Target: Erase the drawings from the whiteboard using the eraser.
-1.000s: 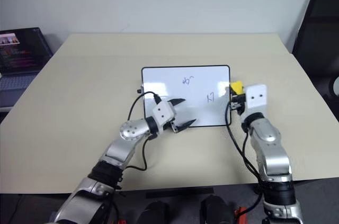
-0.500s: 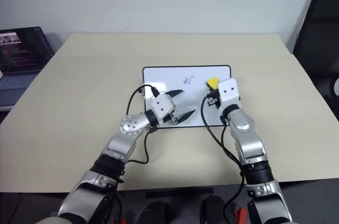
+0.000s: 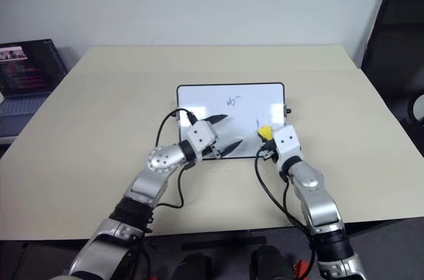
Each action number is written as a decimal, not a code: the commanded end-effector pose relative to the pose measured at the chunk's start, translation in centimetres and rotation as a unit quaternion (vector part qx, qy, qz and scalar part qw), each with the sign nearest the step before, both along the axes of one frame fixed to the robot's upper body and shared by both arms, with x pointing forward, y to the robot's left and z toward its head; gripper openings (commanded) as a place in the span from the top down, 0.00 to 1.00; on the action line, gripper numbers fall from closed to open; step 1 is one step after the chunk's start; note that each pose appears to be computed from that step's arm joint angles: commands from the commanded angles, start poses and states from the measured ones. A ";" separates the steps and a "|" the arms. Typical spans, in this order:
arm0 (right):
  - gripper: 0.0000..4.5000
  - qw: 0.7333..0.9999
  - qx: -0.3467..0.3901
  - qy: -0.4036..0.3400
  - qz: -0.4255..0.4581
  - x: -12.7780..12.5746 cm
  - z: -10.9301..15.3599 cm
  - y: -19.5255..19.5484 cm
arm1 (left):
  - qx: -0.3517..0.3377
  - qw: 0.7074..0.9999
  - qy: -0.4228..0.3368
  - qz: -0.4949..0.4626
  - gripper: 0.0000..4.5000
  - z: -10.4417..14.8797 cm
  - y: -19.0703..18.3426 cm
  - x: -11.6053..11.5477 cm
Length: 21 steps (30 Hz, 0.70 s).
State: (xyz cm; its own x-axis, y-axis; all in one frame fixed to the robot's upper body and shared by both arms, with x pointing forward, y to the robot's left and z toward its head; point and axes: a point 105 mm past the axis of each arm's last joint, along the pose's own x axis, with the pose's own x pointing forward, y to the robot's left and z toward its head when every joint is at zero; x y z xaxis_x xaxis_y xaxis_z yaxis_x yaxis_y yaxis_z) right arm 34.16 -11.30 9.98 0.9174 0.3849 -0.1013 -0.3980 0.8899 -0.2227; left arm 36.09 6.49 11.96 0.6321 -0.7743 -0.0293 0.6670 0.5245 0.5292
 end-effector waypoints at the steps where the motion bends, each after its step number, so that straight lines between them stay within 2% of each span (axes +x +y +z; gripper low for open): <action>1: 0.76 0.999 -0.011 0.034 -0.013 -0.2 -1.5 -1.1 | -0.006 1.000 -0.026 0.001 0.00 1.5 0.2 -0.2; 4: 0.76 1.000 -0.014 0.012 -0.010 0.1 -0.5 -1.1 | -0.006 1.000 -0.026 0.001 0.00 1.5 0.2 -0.2; 8: 0.76 0.996 -0.025 -0.081 0.012 1.3 2.8 0.5 | -0.009 1.000 -0.025 -0.001 0.00 1.4 0.0 -0.4; 12: 0.76 0.993 -0.012 -0.114 0.022 2.0 4.1 1.6 | -0.009 1.000 -0.025 -0.001 0.00 1.4 -0.1 -0.5; 18: 0.76 0.992 -0.010 -0.122 0.037 2.8 4.1 2.7 | -0.008 1.000 -0.028 0.008 0.00 1.6 0.4 -0.5; 21: 0.76 0.995 -0.022 -0.096 0.034 3.0 2.9 2.6 | -0.008 0.999 -0.030 0.016 0.00 1.6 0.8 -0.5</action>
